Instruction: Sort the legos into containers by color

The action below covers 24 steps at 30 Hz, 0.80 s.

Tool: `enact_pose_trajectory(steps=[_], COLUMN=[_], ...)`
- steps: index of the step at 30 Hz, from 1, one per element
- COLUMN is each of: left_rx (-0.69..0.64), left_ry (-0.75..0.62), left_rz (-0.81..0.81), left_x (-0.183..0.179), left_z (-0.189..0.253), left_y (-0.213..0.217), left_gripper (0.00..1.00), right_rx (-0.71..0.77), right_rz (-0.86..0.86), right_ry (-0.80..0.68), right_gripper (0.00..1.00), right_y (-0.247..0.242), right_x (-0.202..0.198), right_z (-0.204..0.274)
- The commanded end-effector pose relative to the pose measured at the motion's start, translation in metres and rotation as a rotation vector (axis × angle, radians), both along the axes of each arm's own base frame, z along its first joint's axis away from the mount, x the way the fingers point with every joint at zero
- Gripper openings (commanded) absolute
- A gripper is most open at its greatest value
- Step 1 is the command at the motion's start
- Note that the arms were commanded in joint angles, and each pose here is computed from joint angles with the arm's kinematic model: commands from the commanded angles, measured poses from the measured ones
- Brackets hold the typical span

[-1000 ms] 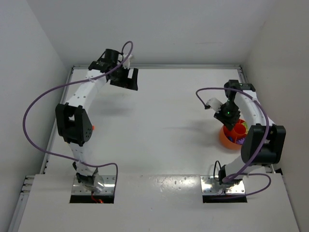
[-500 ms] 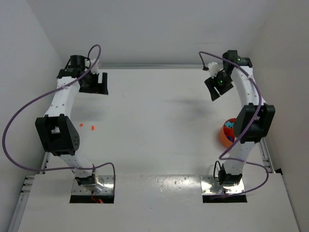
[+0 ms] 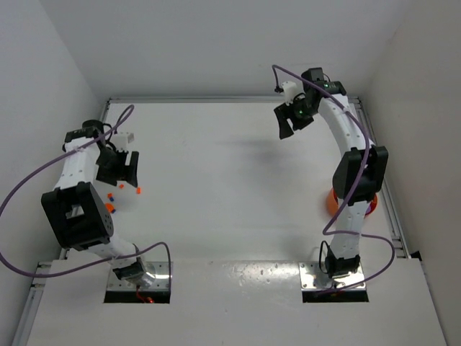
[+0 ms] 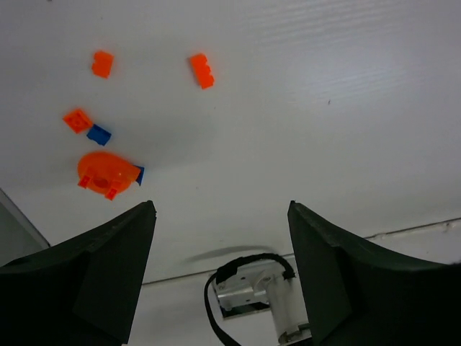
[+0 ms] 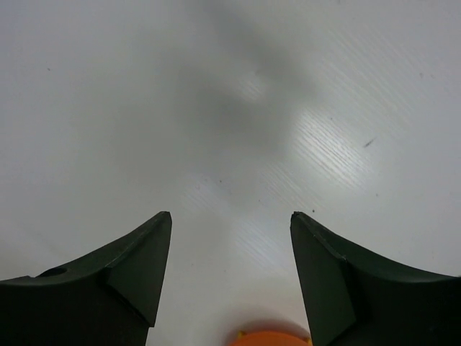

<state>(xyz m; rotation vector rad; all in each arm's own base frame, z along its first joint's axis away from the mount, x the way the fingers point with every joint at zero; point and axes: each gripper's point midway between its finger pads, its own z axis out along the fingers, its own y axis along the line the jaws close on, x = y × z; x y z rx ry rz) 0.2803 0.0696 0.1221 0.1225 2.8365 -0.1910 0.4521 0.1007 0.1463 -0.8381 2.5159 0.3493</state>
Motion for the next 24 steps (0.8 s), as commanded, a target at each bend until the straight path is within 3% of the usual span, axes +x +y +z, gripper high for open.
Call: enact_pose_trajectory(steps=[1, 13, 16, 20, 24], left_rx=[0.057, 0.008, 0.009, 0.022, 0.044], left_ry=[0.054, 0.243, 0.262, 0.278, 0.275], left_rz=[0.006, 0.210, 0.256, 0.283, 0.309], left_x=[-0.020, -0.025, -0.022, -0.017, -0.010], left_z=[-0.002, -0.041, -0.052, -0.062, -0.069], left_y=[0.015, 0.044, 0.050, 0.055, 0.062], left_gripper=[0.79, 0.51, 0.49, 0.49, 0.49], right_rx=[0.112, 0.038, 0.010, -0.015, -0.028], right_rz=[0.035, -0.110, -0.158, -0.347, -0.374], right_ry=[-0.066, -0.137, -0.202, -0.331, -0.337], right_gripper=[0.66, 0.59, 0.59, 0.59, 0.57], right_y=[0.019, 0.001, -0.007, -0.027, -0.031], right_x=[0.012, 0.010, 0.016, 0.035, 0.041], right_z=[0.013, -0.005, 0.002, 0.023, 0.023])
